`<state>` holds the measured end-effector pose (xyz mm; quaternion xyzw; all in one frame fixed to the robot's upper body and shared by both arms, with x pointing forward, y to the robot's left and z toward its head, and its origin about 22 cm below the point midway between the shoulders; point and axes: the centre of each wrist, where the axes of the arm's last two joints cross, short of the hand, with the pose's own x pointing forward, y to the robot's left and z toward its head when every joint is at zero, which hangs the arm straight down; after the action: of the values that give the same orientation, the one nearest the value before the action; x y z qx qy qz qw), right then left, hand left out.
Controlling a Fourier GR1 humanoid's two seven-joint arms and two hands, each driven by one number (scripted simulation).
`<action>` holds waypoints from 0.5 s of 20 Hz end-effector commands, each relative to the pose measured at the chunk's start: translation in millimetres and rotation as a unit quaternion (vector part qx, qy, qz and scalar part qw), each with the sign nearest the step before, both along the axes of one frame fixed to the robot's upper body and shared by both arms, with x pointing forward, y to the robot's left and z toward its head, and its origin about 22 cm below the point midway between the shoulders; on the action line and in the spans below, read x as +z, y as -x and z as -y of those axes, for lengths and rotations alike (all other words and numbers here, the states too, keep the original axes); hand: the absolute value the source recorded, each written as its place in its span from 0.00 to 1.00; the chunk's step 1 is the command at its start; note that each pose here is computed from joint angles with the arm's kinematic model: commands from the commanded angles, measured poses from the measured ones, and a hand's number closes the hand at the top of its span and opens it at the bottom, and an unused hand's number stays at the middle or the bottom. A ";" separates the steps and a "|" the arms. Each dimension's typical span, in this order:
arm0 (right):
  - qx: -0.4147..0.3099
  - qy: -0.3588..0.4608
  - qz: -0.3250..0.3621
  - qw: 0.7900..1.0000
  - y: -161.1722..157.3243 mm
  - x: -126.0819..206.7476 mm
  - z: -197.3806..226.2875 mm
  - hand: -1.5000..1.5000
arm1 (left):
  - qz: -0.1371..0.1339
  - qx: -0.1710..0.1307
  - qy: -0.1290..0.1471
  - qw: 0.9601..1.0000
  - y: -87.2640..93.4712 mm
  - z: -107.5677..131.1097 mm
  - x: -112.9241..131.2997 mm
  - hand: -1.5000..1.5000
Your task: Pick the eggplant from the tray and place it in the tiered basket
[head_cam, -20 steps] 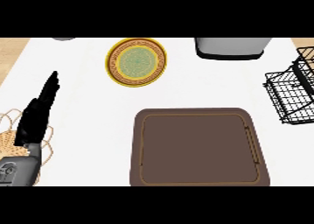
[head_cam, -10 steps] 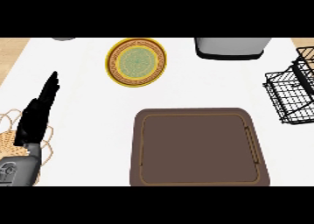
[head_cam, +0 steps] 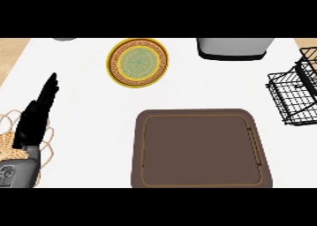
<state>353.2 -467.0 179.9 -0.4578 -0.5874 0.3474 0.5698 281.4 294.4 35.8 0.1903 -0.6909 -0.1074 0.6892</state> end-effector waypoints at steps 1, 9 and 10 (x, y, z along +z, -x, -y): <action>-0.017 -0.046 -0.048 0.998 -2.6 -28.6 11.6 0.00 | -0.001 -0.002 -0.003 1.000 0.5 -11.3 3.7 0.50; -0.005 -0.143 0.043 0.989 -0.6 -23.1 28.5 0.00 | -0.005 -0.004 0.001 1.000 2.2 14.1 -10.5 0.50; -0.018 -0.151 0.059 0.987 -4.9 -33.9 19.6 0.00 | -0.004 0.004 0.004 1.000 -5.5 2.8 -4.8 0.50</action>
<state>356.3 -487.2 154.7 -0.4046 -0.6287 0.2631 0.6097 282.6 290.3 33.0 0.1873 -0.6895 -0.1082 0.6912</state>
